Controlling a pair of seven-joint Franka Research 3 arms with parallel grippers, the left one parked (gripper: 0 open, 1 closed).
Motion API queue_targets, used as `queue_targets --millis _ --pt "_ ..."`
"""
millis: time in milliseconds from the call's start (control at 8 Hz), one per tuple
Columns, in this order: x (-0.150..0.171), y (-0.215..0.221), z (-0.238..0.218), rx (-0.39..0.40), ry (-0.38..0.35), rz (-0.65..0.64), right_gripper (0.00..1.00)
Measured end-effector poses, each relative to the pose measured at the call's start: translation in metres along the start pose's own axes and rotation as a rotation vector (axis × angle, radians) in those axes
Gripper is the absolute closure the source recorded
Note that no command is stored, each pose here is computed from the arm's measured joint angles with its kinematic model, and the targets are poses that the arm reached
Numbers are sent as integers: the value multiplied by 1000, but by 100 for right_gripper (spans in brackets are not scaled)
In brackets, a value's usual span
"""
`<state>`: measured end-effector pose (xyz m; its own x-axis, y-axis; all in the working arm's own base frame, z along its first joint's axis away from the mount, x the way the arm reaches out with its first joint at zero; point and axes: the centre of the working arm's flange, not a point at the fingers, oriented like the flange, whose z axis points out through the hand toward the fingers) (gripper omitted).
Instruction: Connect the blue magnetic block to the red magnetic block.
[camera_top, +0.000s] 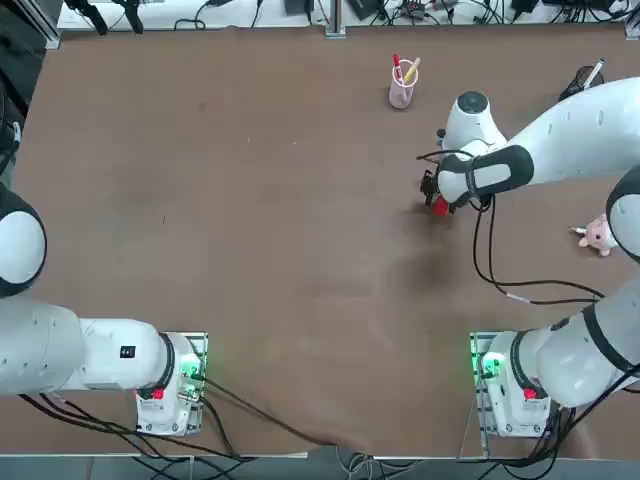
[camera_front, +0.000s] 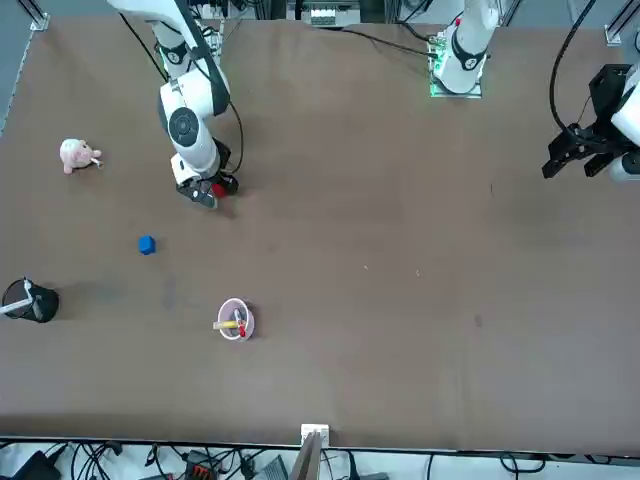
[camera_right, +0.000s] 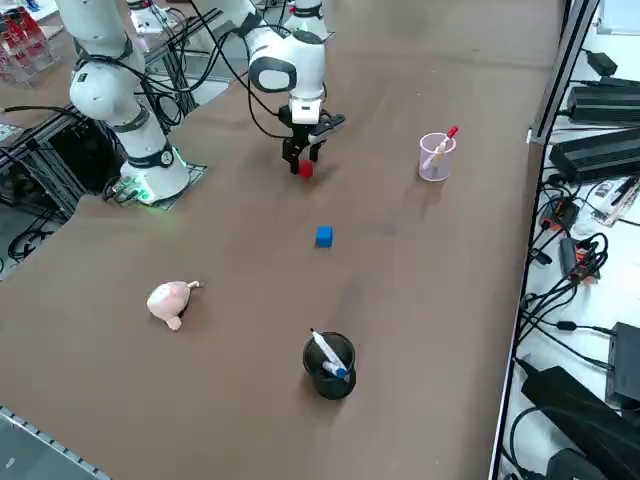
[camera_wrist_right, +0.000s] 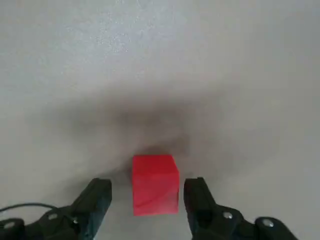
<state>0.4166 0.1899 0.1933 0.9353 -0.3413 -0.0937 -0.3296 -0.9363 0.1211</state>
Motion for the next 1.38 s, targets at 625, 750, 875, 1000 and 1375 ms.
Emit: queue_targets --millis 625,750,875,1000,1375 --pt "1 1 2 -2 -2 3 28" --pt "1 1 2 -3 -3 3 35" --pt "2 0 0 0 0 3 52" --pt "3 0 -1 3 3 4 52" --pt "14 -10 -17 30 32 5 52"
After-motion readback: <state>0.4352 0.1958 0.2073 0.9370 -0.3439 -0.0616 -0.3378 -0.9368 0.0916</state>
